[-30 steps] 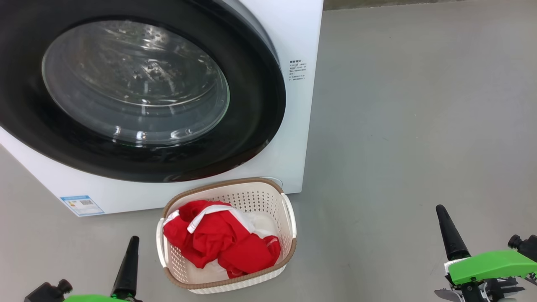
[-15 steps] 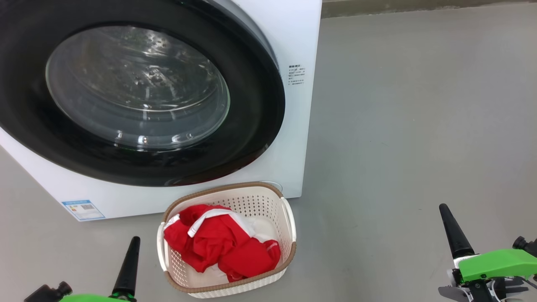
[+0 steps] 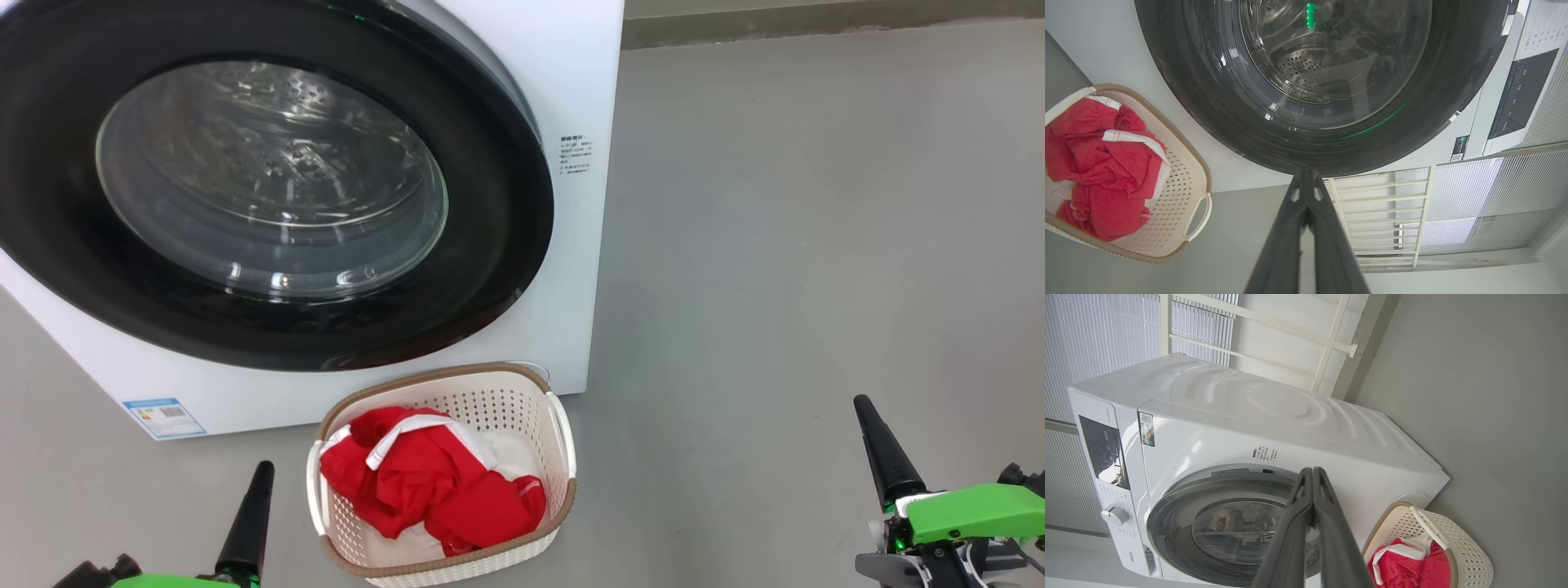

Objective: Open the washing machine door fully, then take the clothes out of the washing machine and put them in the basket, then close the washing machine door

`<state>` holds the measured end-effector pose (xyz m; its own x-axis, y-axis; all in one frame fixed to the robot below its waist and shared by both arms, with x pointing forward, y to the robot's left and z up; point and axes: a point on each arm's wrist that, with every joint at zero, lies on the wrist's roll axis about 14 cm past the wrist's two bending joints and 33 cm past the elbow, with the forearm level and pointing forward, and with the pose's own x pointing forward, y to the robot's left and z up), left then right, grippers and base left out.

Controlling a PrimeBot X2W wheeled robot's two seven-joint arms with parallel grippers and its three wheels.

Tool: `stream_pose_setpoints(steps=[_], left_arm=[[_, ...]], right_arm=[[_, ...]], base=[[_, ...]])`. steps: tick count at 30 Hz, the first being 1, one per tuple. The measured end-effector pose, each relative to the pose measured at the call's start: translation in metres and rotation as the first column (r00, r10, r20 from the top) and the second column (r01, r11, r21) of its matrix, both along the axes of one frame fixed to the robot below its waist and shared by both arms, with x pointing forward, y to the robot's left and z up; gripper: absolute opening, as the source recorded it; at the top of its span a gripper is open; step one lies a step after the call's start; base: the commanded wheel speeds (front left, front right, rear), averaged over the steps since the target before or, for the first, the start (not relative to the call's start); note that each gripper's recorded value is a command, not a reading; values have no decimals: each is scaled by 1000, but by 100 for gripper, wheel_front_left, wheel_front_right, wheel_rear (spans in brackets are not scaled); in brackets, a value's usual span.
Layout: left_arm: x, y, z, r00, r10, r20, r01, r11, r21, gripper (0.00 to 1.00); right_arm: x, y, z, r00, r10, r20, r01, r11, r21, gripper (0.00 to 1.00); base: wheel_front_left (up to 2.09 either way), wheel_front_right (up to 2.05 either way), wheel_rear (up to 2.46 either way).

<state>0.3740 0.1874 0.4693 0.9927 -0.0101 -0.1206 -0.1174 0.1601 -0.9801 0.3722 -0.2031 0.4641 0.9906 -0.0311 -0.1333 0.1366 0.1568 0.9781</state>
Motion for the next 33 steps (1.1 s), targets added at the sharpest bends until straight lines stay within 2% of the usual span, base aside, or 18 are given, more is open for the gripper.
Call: stream_pose_setpoints(steps=[17, 33], left_arm=[[4, -1, 14, 999, 1, 42, 5, 987, -158, 0], [4, 0, 14, 999, 6, 43, 1, 985, -170, 0]], right_arm=[[4, -3, 17, 998, -18, 59, 9, 987, 160, 0], [4, -3, 19, 998, -19, 64, 8, 986, 165, 0]], base=[[0, 0, 0], [0, 0, 0]])
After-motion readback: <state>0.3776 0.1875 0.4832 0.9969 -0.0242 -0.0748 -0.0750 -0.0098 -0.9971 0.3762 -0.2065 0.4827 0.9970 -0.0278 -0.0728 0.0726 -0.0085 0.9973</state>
